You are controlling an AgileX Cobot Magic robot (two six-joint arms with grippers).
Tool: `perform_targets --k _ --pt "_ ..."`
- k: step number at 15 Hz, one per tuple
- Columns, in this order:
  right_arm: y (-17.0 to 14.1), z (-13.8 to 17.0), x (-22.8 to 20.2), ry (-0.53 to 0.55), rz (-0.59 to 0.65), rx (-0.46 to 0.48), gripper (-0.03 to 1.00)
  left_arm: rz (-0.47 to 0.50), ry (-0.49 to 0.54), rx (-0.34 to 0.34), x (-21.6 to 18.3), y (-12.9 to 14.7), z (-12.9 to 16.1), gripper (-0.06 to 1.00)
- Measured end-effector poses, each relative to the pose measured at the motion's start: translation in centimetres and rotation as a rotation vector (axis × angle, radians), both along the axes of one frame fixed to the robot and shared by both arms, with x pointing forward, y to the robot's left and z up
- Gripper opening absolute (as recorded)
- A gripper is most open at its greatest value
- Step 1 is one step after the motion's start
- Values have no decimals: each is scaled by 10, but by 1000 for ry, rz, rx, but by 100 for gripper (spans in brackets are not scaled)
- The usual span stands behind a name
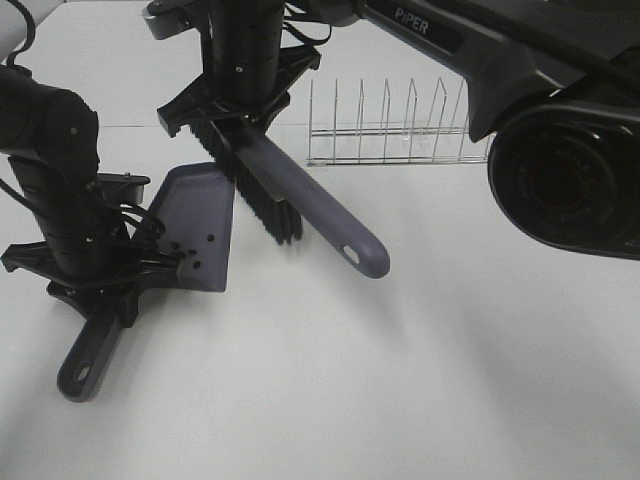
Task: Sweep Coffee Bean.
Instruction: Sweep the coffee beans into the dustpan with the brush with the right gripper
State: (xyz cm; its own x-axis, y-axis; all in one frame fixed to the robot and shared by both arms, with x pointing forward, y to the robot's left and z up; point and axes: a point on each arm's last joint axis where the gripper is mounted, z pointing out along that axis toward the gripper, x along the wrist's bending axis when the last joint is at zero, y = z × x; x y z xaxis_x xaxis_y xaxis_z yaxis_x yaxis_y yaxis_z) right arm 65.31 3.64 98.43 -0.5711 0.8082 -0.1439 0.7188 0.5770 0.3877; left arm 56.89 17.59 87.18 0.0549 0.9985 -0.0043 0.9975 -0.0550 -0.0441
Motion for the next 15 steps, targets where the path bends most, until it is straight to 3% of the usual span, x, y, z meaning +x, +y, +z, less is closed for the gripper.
perform_targets --k 1,6,9,15 --pt "-8 1 6 -35 -12 -43 26 0 1 0 0 0 0 31" --pt "-37 -10 29 -20 -66 -66 26 2 4 -1 0 0 0 32" --pt "-42 -45 37 49 -53 -98 26 2 4 -1 0 0 0 32" --pt "-19 -75 25 192 24 29 26 4 5 -1 0 0 0 32"
